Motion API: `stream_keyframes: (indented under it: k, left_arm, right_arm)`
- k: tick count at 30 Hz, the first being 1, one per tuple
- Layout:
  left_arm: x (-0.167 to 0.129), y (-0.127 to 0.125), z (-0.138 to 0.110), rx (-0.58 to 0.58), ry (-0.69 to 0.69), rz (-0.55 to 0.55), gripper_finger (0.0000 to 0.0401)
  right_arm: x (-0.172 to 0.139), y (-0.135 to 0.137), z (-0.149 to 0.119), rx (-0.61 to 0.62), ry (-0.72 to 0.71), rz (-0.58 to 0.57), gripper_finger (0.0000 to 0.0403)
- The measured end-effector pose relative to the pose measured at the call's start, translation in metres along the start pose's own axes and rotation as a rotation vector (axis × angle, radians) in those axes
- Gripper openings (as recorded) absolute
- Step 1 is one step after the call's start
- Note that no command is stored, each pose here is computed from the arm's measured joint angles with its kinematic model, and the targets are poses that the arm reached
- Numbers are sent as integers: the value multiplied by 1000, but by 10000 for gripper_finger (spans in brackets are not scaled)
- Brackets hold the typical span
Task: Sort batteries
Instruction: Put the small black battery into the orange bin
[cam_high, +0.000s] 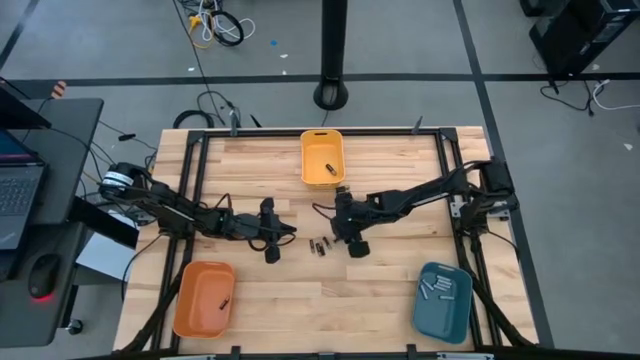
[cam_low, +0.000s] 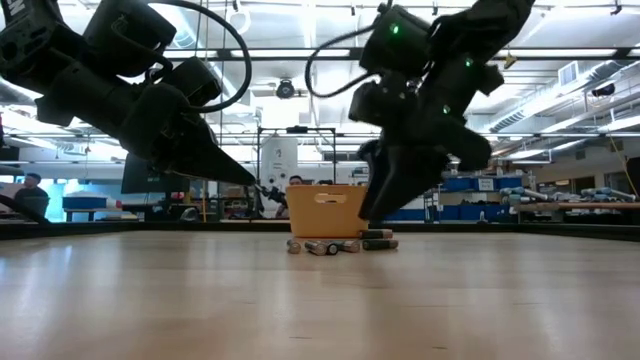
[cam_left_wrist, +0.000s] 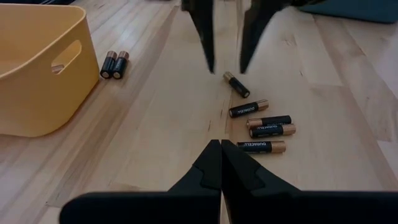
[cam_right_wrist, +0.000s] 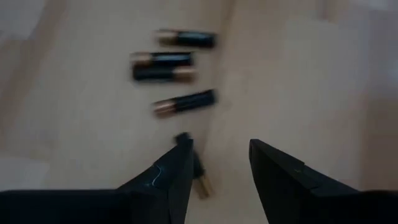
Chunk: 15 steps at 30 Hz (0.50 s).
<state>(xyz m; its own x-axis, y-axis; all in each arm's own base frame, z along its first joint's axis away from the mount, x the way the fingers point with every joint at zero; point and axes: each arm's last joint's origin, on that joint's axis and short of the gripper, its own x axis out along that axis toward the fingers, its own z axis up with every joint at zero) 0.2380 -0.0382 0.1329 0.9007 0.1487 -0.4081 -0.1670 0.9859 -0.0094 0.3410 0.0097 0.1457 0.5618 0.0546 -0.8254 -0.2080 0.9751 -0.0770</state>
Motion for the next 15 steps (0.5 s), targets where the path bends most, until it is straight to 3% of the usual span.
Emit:
stream_keyframes:
  k: [3, 15]
  left_arm:
    - [0, 0, 0, -1, 0, 0, 6]
    - [0, 0, -1, 2, 11, 2, 6]
  right_arm:
    - [4, 2, -5, -32, 26, 62, 168]
    - [18, 7, -13, -69, 99, 80, 159]
